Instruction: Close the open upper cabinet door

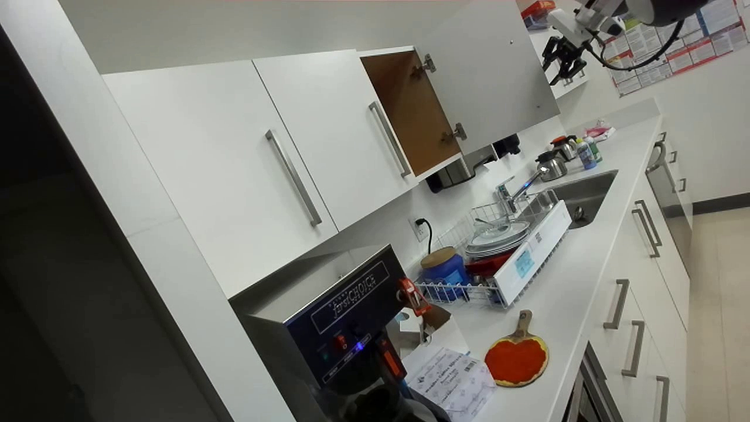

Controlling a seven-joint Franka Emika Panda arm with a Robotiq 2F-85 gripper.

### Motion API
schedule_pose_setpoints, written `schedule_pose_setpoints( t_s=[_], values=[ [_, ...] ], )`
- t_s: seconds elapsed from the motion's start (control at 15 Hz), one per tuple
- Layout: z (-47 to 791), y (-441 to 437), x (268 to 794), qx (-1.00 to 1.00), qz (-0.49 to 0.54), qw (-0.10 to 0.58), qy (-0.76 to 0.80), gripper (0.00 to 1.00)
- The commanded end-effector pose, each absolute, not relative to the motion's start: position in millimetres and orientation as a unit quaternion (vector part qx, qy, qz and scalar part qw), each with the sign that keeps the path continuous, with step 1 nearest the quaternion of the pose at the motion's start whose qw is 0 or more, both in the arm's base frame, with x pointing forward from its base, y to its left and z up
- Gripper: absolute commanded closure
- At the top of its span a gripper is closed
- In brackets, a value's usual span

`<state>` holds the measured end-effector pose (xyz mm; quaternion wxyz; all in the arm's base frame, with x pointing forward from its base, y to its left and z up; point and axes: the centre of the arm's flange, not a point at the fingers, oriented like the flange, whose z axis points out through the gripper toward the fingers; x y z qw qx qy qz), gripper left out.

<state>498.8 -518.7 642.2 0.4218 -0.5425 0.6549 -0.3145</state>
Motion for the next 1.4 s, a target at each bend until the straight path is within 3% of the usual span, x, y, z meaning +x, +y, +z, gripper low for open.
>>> schedule_pose_setpoints(
  t_s=[0.0,0.2,0.27,1.33],
  values=[
    [654.0,-520.6,501.2,-0.547,-0.27,0.445,0.656,0.72],
    [652.3,-512.7,485.3,-0.567,-0.227,0.46,0.645,0.96],
    [651.6,-508.8,480.9,-0.575,-0.21,0.465,0.64,0.99],
    [654.6,-388.7,510.1,-0.691,-0.054,0.496,0.522,1.0]
  ],
)
